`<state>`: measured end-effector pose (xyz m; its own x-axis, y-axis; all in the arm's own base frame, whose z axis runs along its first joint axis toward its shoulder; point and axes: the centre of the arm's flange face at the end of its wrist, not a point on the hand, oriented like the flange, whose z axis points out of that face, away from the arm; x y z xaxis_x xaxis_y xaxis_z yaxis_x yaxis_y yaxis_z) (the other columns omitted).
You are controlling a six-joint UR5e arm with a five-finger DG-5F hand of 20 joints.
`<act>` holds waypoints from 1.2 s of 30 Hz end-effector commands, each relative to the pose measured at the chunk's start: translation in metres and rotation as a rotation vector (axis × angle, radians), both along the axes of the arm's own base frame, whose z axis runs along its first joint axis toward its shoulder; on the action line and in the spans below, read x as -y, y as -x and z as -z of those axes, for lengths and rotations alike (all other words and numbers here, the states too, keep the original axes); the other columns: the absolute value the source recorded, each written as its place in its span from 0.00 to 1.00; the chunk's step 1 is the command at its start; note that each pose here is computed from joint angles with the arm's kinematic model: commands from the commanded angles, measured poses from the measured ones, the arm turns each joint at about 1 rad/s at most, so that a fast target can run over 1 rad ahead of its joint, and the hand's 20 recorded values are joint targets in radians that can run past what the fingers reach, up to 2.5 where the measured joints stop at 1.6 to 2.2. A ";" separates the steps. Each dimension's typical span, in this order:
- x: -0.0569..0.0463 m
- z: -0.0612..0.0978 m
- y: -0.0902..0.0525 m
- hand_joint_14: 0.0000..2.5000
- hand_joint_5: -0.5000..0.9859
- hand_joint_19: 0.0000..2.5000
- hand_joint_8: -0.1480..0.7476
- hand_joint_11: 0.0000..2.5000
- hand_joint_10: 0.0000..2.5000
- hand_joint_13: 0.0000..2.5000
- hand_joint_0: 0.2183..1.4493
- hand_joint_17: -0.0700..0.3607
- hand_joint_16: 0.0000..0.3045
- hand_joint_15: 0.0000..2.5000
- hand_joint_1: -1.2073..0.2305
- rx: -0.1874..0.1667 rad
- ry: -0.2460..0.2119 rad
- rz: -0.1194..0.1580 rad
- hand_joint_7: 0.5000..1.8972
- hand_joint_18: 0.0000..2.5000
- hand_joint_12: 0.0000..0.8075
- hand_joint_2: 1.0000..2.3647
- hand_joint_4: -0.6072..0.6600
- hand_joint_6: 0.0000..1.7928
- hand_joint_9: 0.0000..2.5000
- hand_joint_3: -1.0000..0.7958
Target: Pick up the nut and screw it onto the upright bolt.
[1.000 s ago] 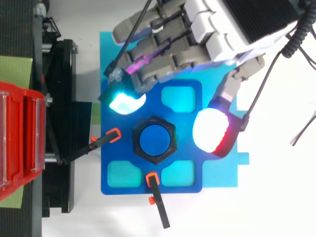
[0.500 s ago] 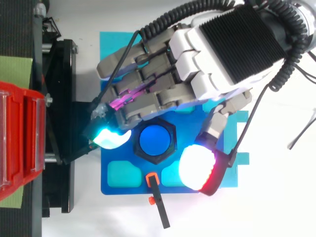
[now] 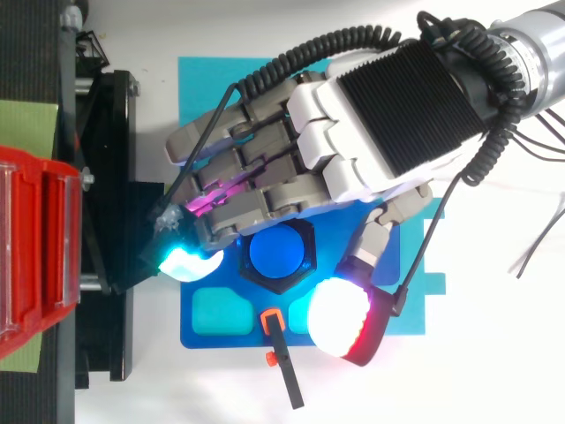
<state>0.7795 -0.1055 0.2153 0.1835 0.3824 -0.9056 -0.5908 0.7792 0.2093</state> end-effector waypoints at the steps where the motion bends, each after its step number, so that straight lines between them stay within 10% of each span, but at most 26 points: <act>1: -0.001 0.002 0.000 0.00 0.27 0.04 0.43 0.00 0.00 0.28 0.20 0.34 0.11 0.00 0.78 -0.010 0.001 0.000 0.17 0.17 0.29 0.00 0.63 0.28 0.34 0.28; 28: -0.002 0.009 0.002 0.00 0.28 0.03 0.43 0.00 0.00 0.28 0.21 0.34 0.11 0.00 0.81 -0.021 0.010 0.003 0.20 0.18 0.29 0.00 0.63 0.28 0.34 0.28; 36: 0.002 0.009 0.003 0.00 0.30 0.02 0.44 0.00 0.00 0.28 0.21 0.32 0.10 0.00 0.80 -0.022 0.012 0.004 0.38 0.18 0.29 0.00 0.68 0.28 0.34 0.28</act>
